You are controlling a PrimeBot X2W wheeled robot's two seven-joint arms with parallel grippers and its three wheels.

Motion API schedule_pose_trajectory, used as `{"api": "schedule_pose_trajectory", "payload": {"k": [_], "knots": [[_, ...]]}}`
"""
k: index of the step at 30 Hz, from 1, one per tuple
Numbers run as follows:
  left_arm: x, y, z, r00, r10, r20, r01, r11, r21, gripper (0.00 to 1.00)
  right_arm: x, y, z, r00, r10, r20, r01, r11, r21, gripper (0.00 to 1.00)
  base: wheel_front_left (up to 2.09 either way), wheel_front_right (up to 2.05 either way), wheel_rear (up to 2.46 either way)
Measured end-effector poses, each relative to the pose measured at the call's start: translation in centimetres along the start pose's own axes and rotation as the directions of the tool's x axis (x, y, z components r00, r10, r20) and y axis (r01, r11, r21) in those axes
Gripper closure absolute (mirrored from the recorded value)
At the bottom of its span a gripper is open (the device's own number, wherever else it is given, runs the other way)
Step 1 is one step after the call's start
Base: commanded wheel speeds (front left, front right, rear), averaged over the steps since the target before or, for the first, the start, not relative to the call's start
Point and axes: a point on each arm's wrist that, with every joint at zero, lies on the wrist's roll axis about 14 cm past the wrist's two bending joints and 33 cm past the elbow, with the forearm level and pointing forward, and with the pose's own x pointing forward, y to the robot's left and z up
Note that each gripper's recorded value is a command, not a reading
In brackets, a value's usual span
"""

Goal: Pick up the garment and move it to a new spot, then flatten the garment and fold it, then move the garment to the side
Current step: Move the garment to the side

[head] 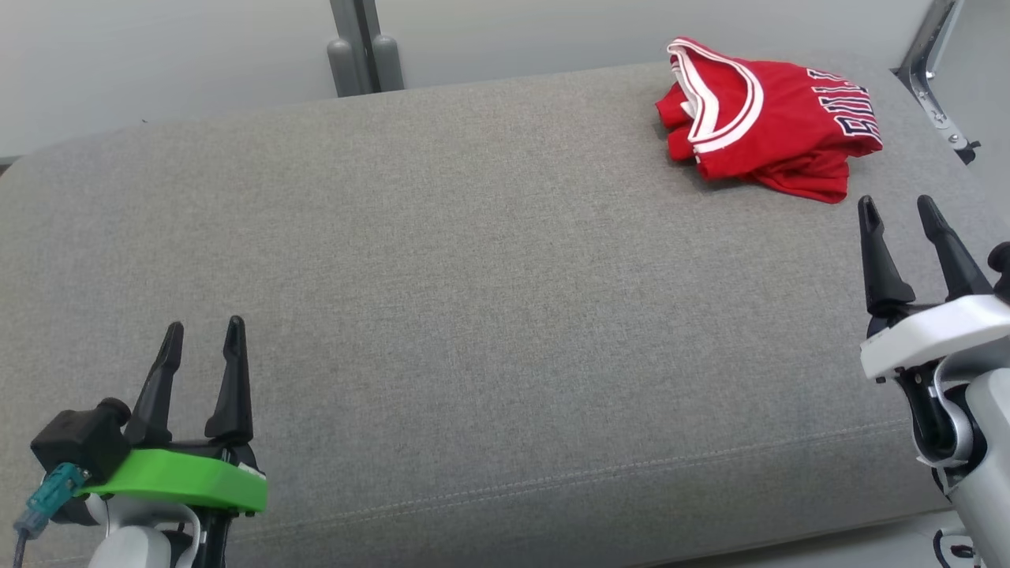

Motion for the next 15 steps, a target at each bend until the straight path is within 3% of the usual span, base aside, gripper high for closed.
{"api": "schedule_pose_trajectory", "payload": {"k": [15], "knots": [[-1.7,-0.2,0.5,1.0,-0.001,0.003,0.001,0.999,0.053,0.0,-2.9,1.3,1.0,0.998,0.023,0.052,-0.023,1.0,0.008,0.0,0.0,0.0,0.0]]}}
